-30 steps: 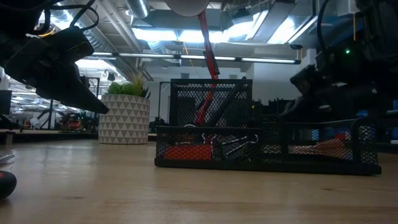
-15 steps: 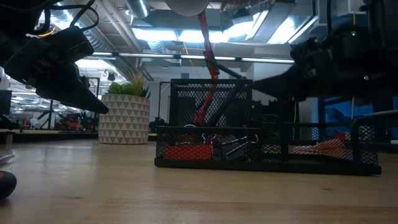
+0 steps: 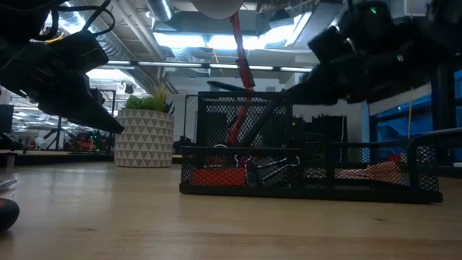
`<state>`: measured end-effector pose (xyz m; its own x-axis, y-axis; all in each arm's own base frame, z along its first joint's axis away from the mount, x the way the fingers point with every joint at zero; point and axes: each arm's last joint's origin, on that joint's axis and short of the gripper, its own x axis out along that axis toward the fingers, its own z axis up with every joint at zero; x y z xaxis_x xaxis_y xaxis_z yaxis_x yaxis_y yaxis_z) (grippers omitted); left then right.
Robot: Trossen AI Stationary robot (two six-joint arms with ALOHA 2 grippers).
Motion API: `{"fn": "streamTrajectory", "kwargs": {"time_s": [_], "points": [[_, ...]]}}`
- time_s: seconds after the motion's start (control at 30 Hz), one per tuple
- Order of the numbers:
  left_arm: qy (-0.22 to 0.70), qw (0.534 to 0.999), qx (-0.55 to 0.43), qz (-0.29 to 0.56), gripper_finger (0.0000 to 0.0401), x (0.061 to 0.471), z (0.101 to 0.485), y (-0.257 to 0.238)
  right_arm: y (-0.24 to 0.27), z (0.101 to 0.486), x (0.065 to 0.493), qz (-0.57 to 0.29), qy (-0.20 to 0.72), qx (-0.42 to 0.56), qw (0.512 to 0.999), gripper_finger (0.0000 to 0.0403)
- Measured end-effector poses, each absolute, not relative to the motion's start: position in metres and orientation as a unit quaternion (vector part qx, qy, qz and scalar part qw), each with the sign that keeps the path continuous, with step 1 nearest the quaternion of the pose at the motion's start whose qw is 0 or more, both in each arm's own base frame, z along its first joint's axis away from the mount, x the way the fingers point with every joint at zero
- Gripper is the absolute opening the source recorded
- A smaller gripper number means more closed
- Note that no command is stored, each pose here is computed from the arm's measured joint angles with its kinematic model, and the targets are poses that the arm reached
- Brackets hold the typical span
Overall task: Pick and place office supplies into organizer
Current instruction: Put the top black pen into the black desk organizer
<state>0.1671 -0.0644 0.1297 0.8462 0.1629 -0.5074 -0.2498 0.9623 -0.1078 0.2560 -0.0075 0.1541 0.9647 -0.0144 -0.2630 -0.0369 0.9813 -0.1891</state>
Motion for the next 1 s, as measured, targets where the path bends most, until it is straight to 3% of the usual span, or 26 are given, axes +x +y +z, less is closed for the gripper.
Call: {"fn": "streamTrajectory", "kwargs": {"time_s": [0.27, 0.57, 1.0], "points": [[0.257, 0.957, -0.084, 0.105, 0.0090, 0.167, 0.130, -0.065, 0.010, 0.208, 0.273, -0.004, 0.258, -0.169, 0.951, 0.0048], [0.257, 0.957, -0.084, 0.105, 0.0090, 0.167, 0.130, -0.065, 0.044, 0.271, 0.273, -0.052, 0.389, -0.285, 0.875, 0.0049], [0.259, 0.958, -0.071, 0.102, 0.0090, 0.167, 0.130, -0.065, 0.095, 0.319, 0.274, -0.025, 0.371, -0.348, 0.861, 0.0049]]}}
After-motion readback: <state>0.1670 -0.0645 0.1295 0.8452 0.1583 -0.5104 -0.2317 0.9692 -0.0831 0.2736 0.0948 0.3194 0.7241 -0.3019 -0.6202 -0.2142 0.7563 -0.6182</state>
